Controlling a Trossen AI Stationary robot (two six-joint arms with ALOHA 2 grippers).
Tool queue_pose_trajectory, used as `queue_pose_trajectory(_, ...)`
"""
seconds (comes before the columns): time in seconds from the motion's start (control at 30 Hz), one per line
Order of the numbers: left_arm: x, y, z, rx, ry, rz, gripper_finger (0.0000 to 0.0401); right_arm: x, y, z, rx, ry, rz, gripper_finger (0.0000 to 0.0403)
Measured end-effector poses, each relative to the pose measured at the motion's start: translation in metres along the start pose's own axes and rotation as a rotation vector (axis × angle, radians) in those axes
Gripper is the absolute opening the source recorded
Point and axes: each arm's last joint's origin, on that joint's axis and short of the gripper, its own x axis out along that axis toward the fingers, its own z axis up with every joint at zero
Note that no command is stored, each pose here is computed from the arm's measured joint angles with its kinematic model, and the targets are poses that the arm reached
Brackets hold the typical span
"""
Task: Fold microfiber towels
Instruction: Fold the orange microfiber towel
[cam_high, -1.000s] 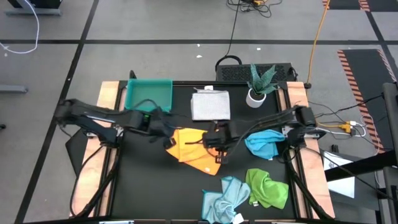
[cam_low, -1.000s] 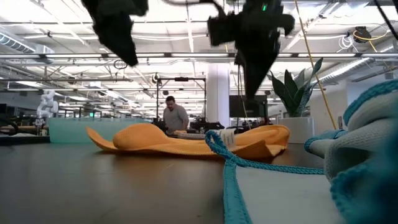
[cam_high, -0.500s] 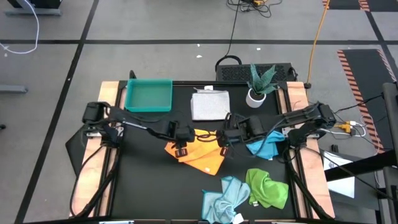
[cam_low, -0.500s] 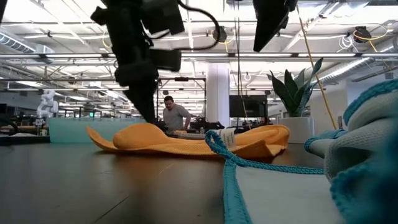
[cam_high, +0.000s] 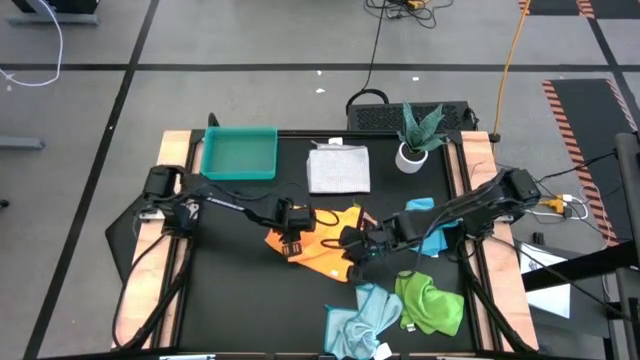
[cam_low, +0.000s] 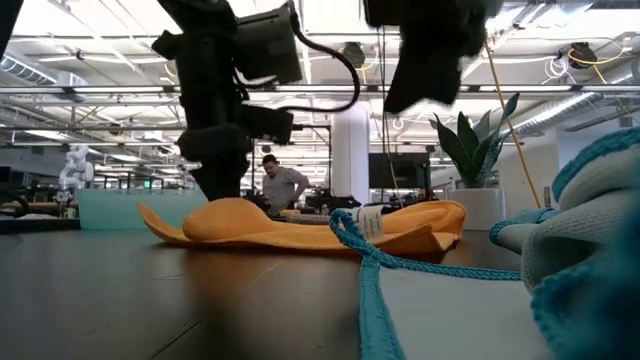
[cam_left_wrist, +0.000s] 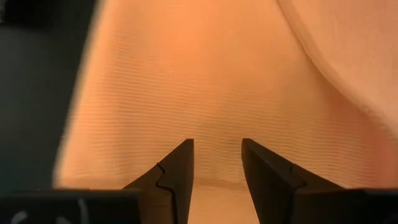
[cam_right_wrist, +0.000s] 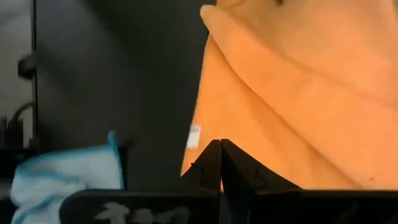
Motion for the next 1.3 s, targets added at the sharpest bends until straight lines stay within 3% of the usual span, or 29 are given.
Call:
queue_pose_trajectory(0.2,0.000,0.008,-0.001,-0.020,0.019,0.012,0.0138,0.037,-0.018,-0.032,0.129,0.054,0.038,0.0000)
queue_pose_trajectory(0.33,0.000,0.007,0.000,-0.021,0.014,0.011,0.0138,0.058,-0.019,-0.036,0.150,0.043,0.080,0.0000)
queue_pose_trajectory(0.5,-0.001,0.007,0.000,-0.021,0.015,0.011,0.0138,0.078,-0.021,-0.045,0.144,0.126,0.109,0.0000)
queue_pose_trajectory(0.87,0.000,0.006,0.004,-0.070,-0.028,0.000,0.0138,0.058,-0.040,-0.057,0.013,0.338,-0.032,0.0000)
queue_pose_trajectory(1.1,0.000,0.006,0.005,-0.090,-0.039,-0.003,0.0138,0.049,-0.065,-0.043,-0.041,0.311,-0.112,0.0000)
queue_pose_trajectory(1.3,-0.016,-0.001,0.004,-0.131,-0.074,-0.040,0.0138,0.026,-0.070,-0.031,-0.003,0.253,-0.087,0.0000)
